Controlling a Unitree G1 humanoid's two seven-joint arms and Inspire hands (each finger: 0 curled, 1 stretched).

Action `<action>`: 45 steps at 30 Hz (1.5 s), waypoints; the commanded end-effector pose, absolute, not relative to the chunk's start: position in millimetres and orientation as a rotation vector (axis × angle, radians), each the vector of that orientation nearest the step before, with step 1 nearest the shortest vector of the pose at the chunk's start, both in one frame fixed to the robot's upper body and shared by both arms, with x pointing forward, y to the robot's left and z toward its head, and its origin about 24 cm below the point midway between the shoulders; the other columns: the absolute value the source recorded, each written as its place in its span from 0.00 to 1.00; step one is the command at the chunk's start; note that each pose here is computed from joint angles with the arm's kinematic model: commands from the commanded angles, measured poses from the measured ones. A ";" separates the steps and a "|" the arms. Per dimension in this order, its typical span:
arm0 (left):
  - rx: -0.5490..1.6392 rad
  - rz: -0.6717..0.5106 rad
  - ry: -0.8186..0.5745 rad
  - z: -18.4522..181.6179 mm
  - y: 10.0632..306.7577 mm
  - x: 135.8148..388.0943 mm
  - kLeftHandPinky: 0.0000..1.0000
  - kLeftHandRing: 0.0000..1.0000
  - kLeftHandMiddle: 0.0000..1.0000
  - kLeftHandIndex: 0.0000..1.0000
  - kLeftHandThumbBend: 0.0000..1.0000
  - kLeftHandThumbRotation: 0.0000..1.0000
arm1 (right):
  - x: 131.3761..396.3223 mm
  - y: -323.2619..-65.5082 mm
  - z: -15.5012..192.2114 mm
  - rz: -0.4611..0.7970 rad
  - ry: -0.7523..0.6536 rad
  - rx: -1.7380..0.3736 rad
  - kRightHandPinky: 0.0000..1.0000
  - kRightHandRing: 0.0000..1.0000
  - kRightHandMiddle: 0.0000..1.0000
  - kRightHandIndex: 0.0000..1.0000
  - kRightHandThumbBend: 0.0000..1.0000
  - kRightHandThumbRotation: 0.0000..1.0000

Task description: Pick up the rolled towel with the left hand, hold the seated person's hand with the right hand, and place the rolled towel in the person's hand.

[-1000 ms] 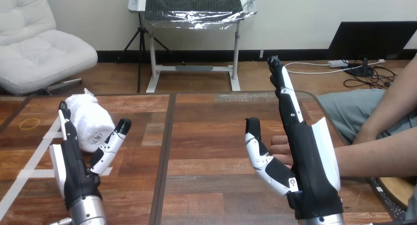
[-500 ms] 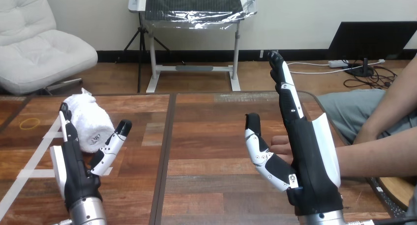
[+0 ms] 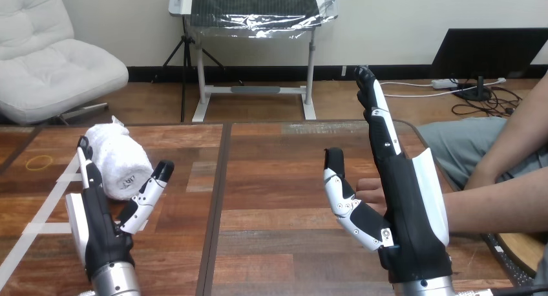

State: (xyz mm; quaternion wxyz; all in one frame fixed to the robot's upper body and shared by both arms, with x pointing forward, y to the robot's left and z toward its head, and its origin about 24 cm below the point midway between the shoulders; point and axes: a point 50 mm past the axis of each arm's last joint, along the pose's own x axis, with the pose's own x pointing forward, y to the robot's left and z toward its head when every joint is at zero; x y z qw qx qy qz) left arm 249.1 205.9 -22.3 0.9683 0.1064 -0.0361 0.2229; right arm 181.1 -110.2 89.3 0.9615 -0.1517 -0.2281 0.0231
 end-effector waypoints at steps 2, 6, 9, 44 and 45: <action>0.260 0.413 -0.184 -1.9 203.1 265.8 1.00 1.00 1.00 1.00 0.94 0.52 | 188.9 -107.8 99.9 0.031 -0.514 -0.278 1.00 1.00 1.00 1.00 0.00 0.00; 0.577 0.341 -0.242 8.2 220.5 269.5 1.00 1.00 1.00 1.00 0.90 0.53 | 190.0 -107.2 99.9 0.033 -0.523 -0.275 1.00 1.00 1.00 1.00 0.00 0.00; 0.925 0.257 -0.284 19.9 243.4 274.9 1.00 1.00 1.00 1.00 0.82 0.55 | 190.7 -106.7 100.0 0.035 -0.531 -0.275 1.00 1.00 1.00 1.00 0.00 0.00; 1.627 -0.067 -0.323 105.0 298.4 308.2 1.00 0.98 0.97 0.94 0.78 0.14 | 188.4 -106.7 94.7 0.036 -0.505 -0.259 1.00 1.00 1.00 1.00 0.00 0.00; 1.630 -0.070 -0.323 106.4 298.3 308.6 1.00 0.98 0.97 0.94 0.78 0.15 | 188.5 -106.7 94.7 0.037 -0.506 -0.261 1.00 1.00 1.00 1.00 0.00 0.00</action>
